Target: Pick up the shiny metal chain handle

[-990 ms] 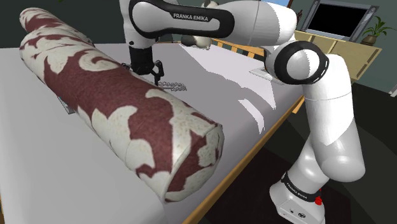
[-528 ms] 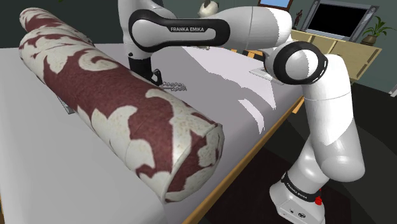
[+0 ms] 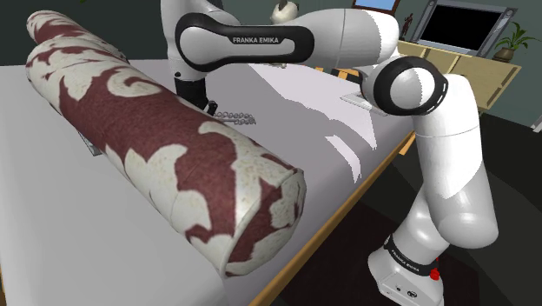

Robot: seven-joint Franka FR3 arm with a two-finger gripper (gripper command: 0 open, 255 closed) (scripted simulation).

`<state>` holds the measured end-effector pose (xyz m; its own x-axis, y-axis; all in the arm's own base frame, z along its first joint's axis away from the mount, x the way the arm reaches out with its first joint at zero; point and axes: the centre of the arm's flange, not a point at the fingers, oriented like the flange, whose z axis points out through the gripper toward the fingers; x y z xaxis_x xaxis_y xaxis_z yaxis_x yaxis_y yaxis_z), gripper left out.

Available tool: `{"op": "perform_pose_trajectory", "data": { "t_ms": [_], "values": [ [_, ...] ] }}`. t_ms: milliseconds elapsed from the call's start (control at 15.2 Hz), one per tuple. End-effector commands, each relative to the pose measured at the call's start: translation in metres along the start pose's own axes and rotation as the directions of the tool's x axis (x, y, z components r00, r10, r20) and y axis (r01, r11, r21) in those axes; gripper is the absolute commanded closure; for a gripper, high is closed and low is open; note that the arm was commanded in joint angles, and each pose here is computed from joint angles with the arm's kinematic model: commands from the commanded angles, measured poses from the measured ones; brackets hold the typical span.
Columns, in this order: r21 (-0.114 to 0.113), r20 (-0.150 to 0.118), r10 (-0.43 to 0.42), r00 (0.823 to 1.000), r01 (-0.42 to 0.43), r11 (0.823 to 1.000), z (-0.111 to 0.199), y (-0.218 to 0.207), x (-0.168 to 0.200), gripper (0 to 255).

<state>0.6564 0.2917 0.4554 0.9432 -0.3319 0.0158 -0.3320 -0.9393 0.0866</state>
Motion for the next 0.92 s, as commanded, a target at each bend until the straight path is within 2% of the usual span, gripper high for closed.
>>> {"op": "perform_pose_trajectory", "data": {
  "t_ms": [0,132,858],
  "values": [
    [-0.005,0.005,0.0,1.0,0.0,1.0,0.004,0.0,0.0,255],
    [-0.005,0.005,0.0,1.0,0.0,1.0,0.003,0.001,0.002,255],
    [-0.005,0.005,0.0,1.0,0.0,1.0,-0.055,0.006,0.003,255]
  ]
}}
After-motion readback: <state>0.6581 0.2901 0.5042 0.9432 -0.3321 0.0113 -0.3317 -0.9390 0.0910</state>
